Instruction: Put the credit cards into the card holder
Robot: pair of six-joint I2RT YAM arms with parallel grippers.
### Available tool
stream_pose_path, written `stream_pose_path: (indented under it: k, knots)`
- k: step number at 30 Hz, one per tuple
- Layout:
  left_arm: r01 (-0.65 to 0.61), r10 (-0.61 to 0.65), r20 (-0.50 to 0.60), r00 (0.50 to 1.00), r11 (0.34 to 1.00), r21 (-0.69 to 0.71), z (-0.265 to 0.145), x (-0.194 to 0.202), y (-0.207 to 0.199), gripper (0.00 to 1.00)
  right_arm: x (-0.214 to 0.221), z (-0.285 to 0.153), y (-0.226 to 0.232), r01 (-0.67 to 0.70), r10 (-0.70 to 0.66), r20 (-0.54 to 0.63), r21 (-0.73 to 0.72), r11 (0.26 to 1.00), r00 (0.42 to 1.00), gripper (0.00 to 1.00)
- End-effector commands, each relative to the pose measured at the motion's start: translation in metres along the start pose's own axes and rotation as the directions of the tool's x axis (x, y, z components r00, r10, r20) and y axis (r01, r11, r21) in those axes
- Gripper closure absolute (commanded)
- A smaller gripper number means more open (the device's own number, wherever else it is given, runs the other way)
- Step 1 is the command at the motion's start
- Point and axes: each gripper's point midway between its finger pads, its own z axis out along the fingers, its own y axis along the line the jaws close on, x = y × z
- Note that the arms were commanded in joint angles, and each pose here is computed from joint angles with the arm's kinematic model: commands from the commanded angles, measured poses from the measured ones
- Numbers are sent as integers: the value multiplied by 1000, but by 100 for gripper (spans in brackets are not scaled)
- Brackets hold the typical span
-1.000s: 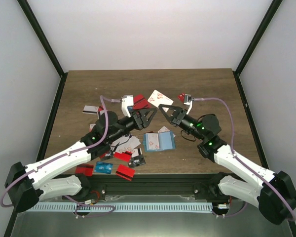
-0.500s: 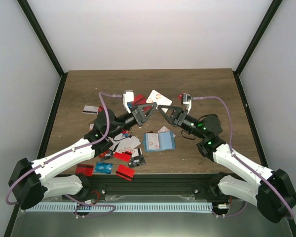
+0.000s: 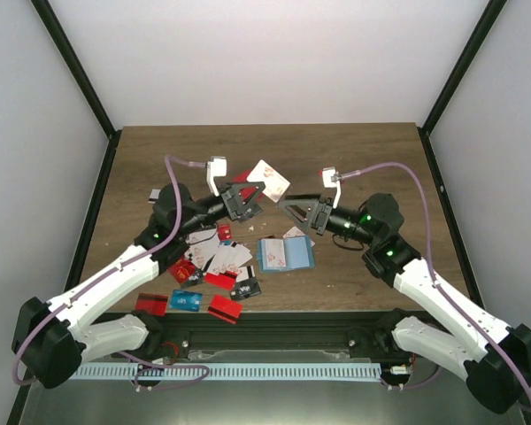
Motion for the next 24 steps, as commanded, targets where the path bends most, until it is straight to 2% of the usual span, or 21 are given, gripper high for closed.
stream_pose_path:
  k: [1,5,9,16,24]
  knots:
    - [-45,58,-159,985,995,86,-10,15,-16,96,5,-10,-6,164,-155,-118,66,984,981,17]
    - [-31,71,-251,965,987,157,-13,28,-26,96,10,-6,-5,190,-181,-207,27,981,961,15]
    - [-30,83,-283,955,982,184,-16,30,-35,96,14,-2,-9,183,-169,-264,28,983,950,15]
    - [-109,152,-278,949,981,163,-25,24,-43,96,17,-12,-6,220,-198,-282,47,974,939,15]
    - [-118,170,-310,935,976,181,-28,29,-45,96,22,-22,-4,210,-188,-280,48,977,941,18]
